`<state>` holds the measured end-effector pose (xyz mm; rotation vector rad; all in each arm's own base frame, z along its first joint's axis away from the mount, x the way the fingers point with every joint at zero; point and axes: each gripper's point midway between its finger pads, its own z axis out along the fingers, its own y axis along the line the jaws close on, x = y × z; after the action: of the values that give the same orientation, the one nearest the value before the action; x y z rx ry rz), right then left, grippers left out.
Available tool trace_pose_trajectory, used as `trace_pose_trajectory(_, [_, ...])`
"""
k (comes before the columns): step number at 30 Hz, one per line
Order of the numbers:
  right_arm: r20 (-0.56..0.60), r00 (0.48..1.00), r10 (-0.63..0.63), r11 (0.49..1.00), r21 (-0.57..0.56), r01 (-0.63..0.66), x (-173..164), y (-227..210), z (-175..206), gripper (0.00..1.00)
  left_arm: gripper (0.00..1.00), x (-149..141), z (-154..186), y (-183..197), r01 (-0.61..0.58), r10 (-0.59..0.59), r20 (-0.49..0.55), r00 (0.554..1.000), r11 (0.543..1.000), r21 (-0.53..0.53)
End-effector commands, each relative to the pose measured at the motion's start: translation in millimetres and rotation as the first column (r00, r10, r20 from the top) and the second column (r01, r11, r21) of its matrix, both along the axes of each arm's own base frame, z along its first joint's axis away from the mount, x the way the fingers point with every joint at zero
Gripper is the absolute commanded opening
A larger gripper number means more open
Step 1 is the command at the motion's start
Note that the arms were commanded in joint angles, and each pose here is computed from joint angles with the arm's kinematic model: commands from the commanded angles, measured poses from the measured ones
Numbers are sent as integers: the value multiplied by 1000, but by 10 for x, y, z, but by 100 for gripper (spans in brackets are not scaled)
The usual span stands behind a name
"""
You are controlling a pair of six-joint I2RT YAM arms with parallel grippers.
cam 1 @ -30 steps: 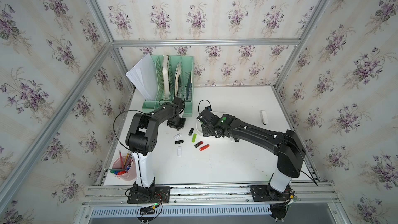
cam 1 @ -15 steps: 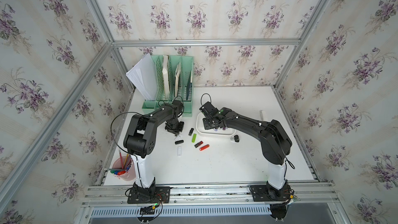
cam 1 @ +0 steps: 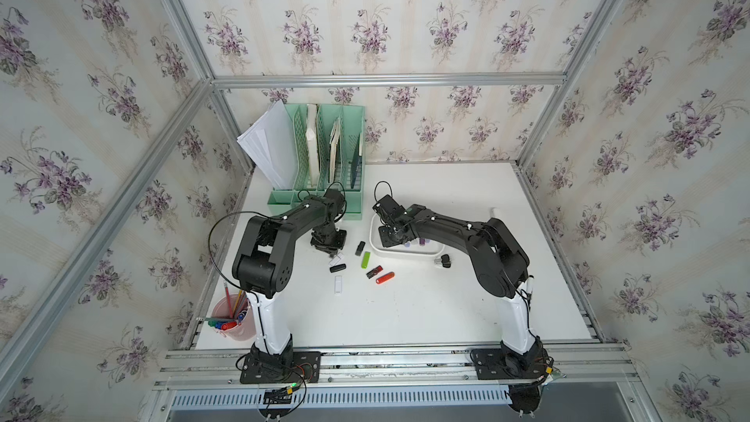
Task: Put the usb flash drive into the storage box
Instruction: Place the USB flash in the storage box.
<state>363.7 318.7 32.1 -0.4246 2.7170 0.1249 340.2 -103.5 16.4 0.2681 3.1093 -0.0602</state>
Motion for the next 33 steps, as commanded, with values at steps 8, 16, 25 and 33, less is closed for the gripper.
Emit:
trace_pose_trajectory(8, [6,999,-40,998,-51,40,129,-274,-92,16,23,-18,39,7,-3,3,-6,1000,1000,1])
trace_pose_trajectory(16, [11,998,-59,996,-67,60,202,-396,-94,21,23,2,118,-14,-2,2,11,1000,1000,-5])
trace_pose_trajectory(25, [59,996,-69,997,-30,71,259,-373,145,42,23,38,296,-39,2,-1,39,999,1000,-10])
trace_pose_trajectory(33, [155,976,-153,988,14,153,310,-567,727,45,23,96,779,-234,46,-44,122,992,999,-20])
